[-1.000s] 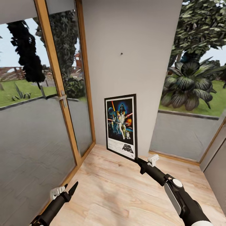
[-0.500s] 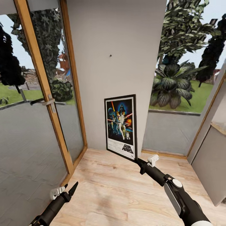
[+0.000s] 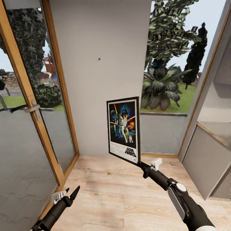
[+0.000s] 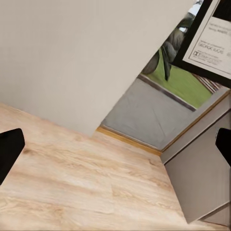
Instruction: Pick up the poster from the kitchen countertop and hang it on one of the wall nails in the kitchen.
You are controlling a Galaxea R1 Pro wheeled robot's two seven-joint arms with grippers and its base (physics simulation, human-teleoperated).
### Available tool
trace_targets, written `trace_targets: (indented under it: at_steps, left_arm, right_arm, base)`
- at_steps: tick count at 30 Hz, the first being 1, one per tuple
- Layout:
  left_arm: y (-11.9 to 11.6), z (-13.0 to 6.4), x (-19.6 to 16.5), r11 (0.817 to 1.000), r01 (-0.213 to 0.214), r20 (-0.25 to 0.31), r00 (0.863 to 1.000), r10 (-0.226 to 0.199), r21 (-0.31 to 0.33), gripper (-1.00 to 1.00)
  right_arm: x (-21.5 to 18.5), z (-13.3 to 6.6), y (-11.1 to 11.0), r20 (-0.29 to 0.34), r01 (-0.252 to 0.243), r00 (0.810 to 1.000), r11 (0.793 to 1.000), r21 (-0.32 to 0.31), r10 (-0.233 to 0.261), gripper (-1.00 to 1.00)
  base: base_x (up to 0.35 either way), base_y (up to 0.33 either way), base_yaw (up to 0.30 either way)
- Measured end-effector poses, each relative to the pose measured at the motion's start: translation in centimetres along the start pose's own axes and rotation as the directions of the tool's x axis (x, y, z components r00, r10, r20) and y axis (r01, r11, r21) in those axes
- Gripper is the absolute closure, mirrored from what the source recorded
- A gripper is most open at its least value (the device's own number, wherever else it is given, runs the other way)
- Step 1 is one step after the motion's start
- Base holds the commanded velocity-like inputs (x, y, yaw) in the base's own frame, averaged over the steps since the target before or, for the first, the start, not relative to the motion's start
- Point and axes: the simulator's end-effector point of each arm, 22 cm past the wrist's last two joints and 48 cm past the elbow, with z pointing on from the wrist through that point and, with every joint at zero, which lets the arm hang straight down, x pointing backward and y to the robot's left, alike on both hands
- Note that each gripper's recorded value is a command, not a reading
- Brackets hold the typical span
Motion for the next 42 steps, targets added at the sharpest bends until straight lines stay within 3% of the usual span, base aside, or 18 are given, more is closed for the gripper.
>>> trace_targets:
  at_steps: [20,42]
  left_arm:
    - [-0.01,0.01,-0.13,1.000,0.000,0.003,1.000,0.000,0.000,-1.00]
    - [-0.25,0.03,-0.63,1.000,-0.005,0.012,1.000,0.005,0.006,-1.00]
  right_arm:
    - [-0.37,0.01,0.04,0.007,0.005,1.000,1.000,-0.001,-0.005,1.00]
    - [-0.89,0.00,0.31,0.014,0.012,1.000,1.000,-0.005,-0.012,1.00]
  base:
    - [0.136,0.127,-0.017]
    - [0.010,0.007,-0.106]
